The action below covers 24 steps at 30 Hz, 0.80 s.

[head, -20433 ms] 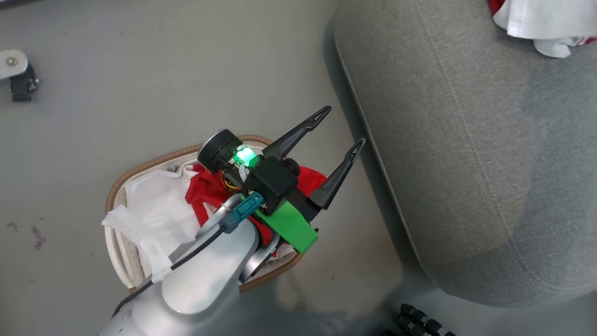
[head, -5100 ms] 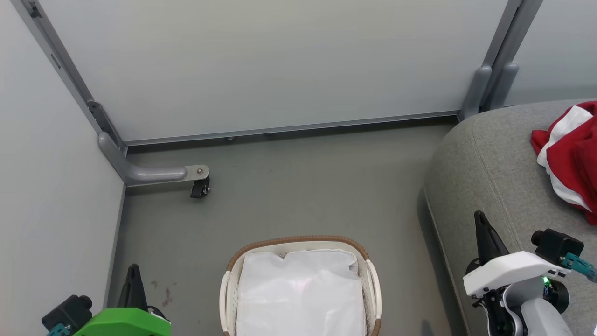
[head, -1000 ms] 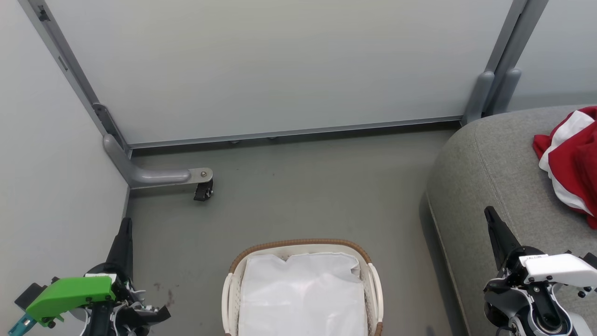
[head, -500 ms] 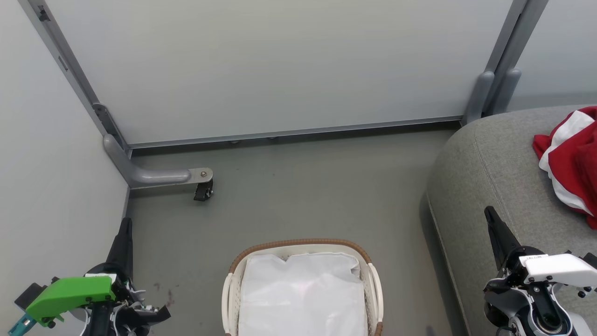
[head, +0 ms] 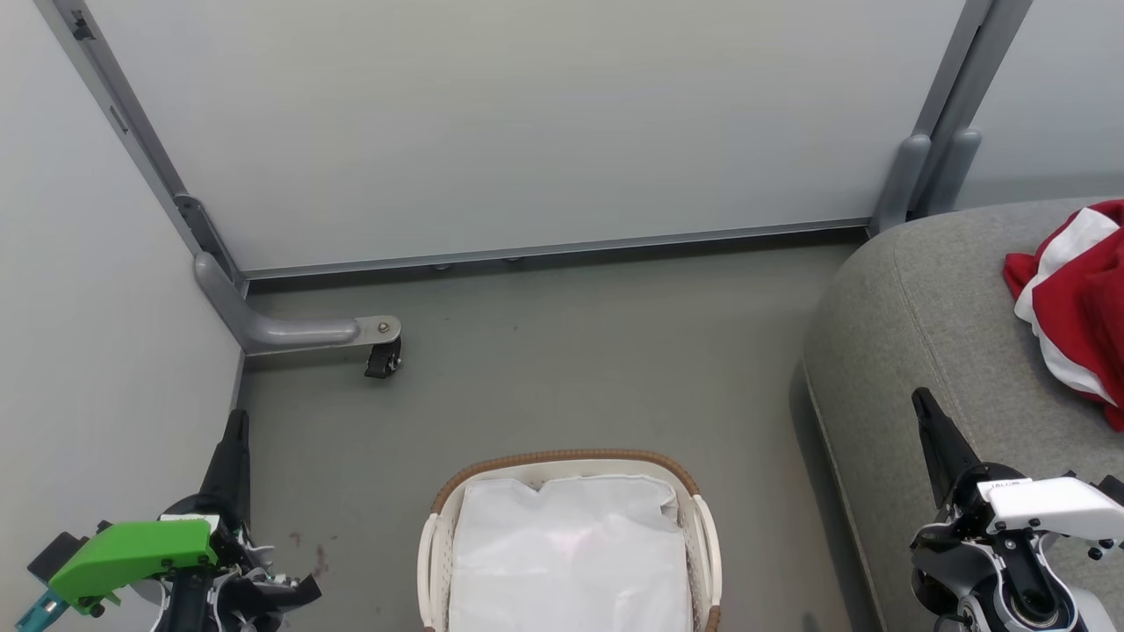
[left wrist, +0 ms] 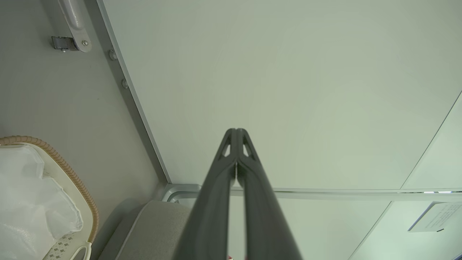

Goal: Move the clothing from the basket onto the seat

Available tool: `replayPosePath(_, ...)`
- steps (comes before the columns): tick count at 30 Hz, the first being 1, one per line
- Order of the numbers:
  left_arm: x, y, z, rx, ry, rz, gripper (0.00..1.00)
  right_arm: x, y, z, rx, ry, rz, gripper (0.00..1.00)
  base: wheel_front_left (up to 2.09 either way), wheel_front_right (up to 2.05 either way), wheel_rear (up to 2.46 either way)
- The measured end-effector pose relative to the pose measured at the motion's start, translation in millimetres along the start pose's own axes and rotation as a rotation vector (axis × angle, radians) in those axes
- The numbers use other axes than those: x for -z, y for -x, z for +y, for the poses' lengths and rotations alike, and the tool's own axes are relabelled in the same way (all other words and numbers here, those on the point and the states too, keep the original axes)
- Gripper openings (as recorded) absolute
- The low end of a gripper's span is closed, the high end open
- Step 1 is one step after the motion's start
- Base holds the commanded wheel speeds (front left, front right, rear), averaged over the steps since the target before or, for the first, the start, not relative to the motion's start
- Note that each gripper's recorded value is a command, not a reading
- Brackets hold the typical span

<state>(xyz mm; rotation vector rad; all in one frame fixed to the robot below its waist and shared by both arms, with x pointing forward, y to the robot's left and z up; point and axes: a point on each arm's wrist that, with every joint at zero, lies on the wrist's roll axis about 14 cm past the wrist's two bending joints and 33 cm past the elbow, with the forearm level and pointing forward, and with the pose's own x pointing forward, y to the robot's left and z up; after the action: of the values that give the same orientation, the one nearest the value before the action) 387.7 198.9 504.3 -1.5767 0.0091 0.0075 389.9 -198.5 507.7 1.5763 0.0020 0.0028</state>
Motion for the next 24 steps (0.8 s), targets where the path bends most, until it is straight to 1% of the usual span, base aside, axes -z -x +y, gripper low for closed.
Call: replayPosePath(24,0.0,0.0,0.1,0.000,0.000,0.000,0.00,0.0,0.0,0.1,0.000,0.000,0.000,0.00,0.00,0.00,0.00)
